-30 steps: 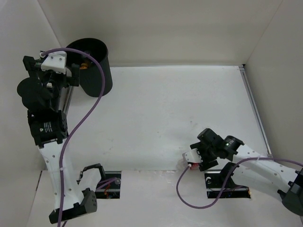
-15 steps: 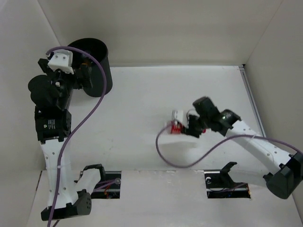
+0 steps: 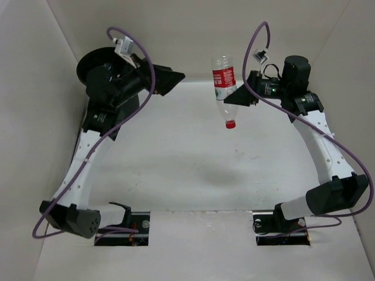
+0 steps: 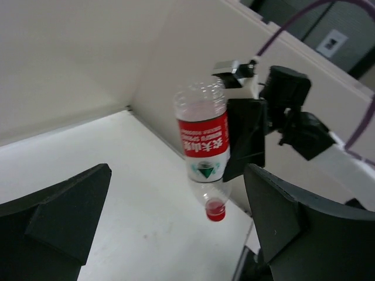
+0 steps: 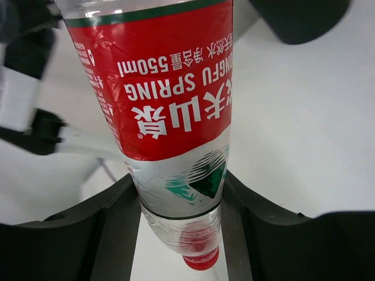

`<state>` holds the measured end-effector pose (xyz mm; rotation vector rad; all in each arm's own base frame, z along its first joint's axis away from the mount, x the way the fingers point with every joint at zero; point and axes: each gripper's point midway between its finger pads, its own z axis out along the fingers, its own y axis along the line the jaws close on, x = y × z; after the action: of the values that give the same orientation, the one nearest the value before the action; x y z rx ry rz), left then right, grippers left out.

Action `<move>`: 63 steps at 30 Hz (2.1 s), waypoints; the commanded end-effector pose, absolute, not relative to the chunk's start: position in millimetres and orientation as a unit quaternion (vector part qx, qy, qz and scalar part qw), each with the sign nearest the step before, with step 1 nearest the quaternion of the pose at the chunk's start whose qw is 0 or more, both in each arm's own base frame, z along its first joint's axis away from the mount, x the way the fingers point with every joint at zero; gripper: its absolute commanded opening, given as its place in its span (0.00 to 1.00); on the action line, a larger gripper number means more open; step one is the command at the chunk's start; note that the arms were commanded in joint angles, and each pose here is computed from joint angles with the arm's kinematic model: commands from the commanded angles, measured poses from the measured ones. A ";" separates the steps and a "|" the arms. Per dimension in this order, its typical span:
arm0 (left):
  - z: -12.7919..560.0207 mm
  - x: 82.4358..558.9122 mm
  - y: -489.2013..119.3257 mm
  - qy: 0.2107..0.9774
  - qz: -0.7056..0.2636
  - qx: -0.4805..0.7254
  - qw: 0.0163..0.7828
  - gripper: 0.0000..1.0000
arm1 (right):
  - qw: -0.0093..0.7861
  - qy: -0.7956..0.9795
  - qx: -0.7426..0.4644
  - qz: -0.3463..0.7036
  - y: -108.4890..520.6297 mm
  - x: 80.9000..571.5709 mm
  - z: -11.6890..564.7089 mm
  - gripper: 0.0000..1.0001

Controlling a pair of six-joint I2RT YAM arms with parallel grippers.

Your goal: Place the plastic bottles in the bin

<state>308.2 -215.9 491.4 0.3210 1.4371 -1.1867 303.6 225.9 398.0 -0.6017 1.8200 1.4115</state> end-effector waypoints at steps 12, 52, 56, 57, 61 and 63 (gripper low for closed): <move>512.0 275.8 -332.9 0.555 -0.627 0.239 0.492 1.00 | 0.342 0.633 -0.251 0.648 215.5 267.3 456.0 0.12; 584.6 446.6 -28.5 0.545 -0.182 0.182 0.798 0.09 | 0.417 0.677 -0.158 0.586 116.2 284.3 386.5 0.69; 579.4 475.4 61.0 0.539 -0.075 0.129 0.829 0.07 | 0.419 0.677 -0.156 0.585 119.1 275.7 384.7 0.68; 571.3 482.3 75.1 0.538 -0.057 0.129 0.831 0.07 | 0.422 0.677 -0.155 0.584 119.6 273.6 386.6 0.68; 514.1 516.7 118.9 0.566 -0.016 0.109 0.817 0.07 | 0.442 0.669 -0.167 0.574 121.3 261.8 410.4 0.68; 485.6 529.1 126.9 0.584 -0.008 0.104 0.805 0.07 | 0.446 0.669 -0.169 0.570 118.9 254.6 419.9 0.67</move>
<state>509.2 109.9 515.5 0.1970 1.2429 -0.1017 268.9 119.0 393.2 -0.3391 1.7108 1.4770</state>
